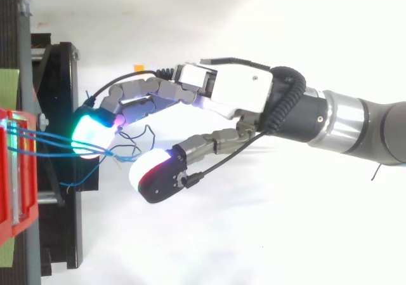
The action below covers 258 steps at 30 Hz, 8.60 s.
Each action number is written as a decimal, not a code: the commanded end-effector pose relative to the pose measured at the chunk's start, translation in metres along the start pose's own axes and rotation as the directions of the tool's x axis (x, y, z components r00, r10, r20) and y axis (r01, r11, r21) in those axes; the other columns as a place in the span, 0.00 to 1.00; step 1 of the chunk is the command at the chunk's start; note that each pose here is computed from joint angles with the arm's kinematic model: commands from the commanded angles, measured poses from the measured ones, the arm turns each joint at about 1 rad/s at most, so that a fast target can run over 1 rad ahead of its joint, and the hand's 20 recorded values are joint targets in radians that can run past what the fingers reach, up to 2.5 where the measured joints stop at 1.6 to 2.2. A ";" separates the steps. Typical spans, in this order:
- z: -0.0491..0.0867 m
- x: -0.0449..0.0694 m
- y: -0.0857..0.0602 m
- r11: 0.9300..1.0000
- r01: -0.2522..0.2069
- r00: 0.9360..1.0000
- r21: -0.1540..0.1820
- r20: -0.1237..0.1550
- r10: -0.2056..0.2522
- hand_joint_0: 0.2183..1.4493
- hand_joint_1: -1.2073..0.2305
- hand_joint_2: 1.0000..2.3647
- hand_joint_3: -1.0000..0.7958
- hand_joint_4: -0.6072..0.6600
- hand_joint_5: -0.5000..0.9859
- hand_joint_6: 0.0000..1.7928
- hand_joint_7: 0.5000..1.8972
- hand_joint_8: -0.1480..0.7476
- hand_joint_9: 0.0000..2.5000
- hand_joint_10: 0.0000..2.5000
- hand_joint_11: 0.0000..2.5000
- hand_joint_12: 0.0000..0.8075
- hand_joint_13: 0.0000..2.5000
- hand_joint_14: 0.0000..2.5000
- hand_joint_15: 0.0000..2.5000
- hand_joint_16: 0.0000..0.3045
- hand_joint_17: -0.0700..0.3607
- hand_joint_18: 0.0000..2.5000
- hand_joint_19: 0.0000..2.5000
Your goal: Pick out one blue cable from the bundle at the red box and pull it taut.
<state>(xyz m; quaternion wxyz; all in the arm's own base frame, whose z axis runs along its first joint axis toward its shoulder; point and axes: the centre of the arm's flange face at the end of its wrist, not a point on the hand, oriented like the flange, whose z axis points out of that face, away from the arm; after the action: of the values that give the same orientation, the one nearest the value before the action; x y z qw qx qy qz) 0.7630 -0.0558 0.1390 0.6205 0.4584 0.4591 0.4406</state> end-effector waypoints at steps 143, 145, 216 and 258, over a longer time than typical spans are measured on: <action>0.027 -0.027 0.018 0.993 -0.121 0.983 -0.004 -0.141 0.119 0.32 0.39 0.01 0.52 0.34 0.22 0.54 0.16 0.43 0.36 0.01 0.26 0.25 0.29 0.01 0.20 0.03 0.22 0.07 0.17; 0.026 -0.028 0.017 0.993 -0.121 0.982 0.002 -0.143 0.120 0.32 0.38 0.01 0.52 0.34 0.22 0.54 0.16 0.44 0.36 0.01 0.26 0.25 0.29 0.01 0.20 0.03 0.21 0.07 0.17; 0.023 -0.034 0.037 0.987 -0.145 0.978 0.068 -0.144 0.153 0.32 0.31 0.00 0.28 0.43 0.24 0.52 0.22 0.38 0.40 0.01 0.28 0.20 0.30 0.01 0.21 0.02 0.20 0.10 0.17; 0.025 -0.037 0.039 0.986 -0.151 0.976 0.072 -0.145 0.160 0.34 0.29 0.01 0.42 0.36 0.24 0.52 0.28 0.40 0.39 0.01 0.27 0.19 0.29 0.01 0.21 0.02 0.19 0.08 0.18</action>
<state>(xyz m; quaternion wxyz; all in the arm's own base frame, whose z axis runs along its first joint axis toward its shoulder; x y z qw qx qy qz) 0.7749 -0.0871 0.1868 0.5332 0.4768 0.4807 0.5072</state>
